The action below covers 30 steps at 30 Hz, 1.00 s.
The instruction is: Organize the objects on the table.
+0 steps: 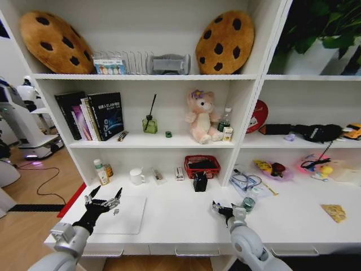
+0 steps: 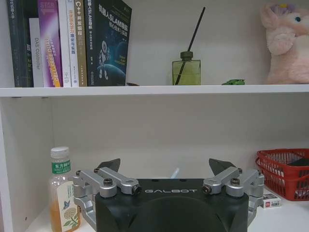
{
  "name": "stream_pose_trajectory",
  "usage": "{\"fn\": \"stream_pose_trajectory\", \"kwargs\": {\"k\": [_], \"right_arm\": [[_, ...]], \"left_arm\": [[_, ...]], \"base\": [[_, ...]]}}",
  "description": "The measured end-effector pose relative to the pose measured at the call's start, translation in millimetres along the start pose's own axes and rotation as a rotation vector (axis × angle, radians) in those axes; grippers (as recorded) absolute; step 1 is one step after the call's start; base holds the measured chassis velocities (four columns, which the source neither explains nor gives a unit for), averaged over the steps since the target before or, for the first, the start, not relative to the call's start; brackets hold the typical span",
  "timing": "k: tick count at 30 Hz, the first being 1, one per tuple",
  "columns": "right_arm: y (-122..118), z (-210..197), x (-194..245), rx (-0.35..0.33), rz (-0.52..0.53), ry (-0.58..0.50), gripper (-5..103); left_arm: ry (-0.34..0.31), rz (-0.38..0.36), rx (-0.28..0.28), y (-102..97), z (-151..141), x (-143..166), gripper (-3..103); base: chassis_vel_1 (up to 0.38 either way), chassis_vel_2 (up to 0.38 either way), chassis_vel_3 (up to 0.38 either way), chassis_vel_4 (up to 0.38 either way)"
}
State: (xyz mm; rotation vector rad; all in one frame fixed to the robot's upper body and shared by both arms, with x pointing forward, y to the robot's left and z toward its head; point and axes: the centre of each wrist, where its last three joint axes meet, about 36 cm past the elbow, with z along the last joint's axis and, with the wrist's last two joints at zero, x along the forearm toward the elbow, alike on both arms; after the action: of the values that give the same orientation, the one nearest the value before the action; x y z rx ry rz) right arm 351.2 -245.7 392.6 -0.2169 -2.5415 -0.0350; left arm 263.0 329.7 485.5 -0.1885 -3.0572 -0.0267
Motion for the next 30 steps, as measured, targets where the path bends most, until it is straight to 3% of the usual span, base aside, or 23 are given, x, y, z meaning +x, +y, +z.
{"fn": "stream_pose_trajectory", "kwargs": {"k": [1,6,9,11,12,13,17,22,26,29,30], "right_arm": [[-0.1,1.7,-2.3,0.0,0.0,0.004,102],[3.4,10.2,-6.7,-0.002,-0.007,0.015,82],[3.9,11.7,-7.4,0.004,-0.009,0.009,76],[5.9,14.6,-7.6,0.014,-0.015,0.001,65],[6.3,14.9,-7.4,0.015,-0.017,0.001,65],[6.6,15.2,-7.3,0.016,-0.018,0.001,54],[8.4,16.5,-6.0,0.017,-0.024,0.003,43],[12.3,18.4,-3.7,0.014,-0.035,0.007,22],[13.6,18.5,-3.6,0.006,-0.038,0.005,13],[14.5,16.9,-4.3,-0.005,-0.061,-0.026,9],[14.4,12.8,-7.6,0.003,-0.106,-0.139,7]], "left_arm": [[0.0,0.0,0.0,0.0,0.0,0.0,100],[0.0,0.0,0.0,0.0,0.0,0.0,100],[0.0,0.0,0.0,0.0,0.0,0.0,100],[0.0,0.0,0.0,0.0,0.0,0.0,100],[0.0,0.0,0.0,0.0,0.0,0.0,100],[0.0,0.0,0.0,0.0,0.0,0.0,100],[0.0,0.0,0.0,0.0,0.0,0.0,100],[0.0,0.0,0.0,0.0,0.0,0.0,100],[0.0,0.0,0.0,0.0,0.0,0.0,100],[0.0,0.0,0.0,0.0,0.0,0.0,100],[0.0,0.0,0.0,0.0,0.0,0.0,100]], "base": [[0.0,0.0,0.0,0.0],[0.0,0.0,0.0,0.0],[0.0,0.0,0.0,0.0],[0.0,0.0,0.0,0.0],[0.0,0.0,0.0,0.0],[0.0,0.0,0.0,0.0],[0.0,0.0,0.0,0.0],[0.0,0.0,0.0,0.0],[0.0,0.0,0.0,0.0],[0.0,0.0,0.0,0.0],[0.0,0.0,0.0,0.0]]}}
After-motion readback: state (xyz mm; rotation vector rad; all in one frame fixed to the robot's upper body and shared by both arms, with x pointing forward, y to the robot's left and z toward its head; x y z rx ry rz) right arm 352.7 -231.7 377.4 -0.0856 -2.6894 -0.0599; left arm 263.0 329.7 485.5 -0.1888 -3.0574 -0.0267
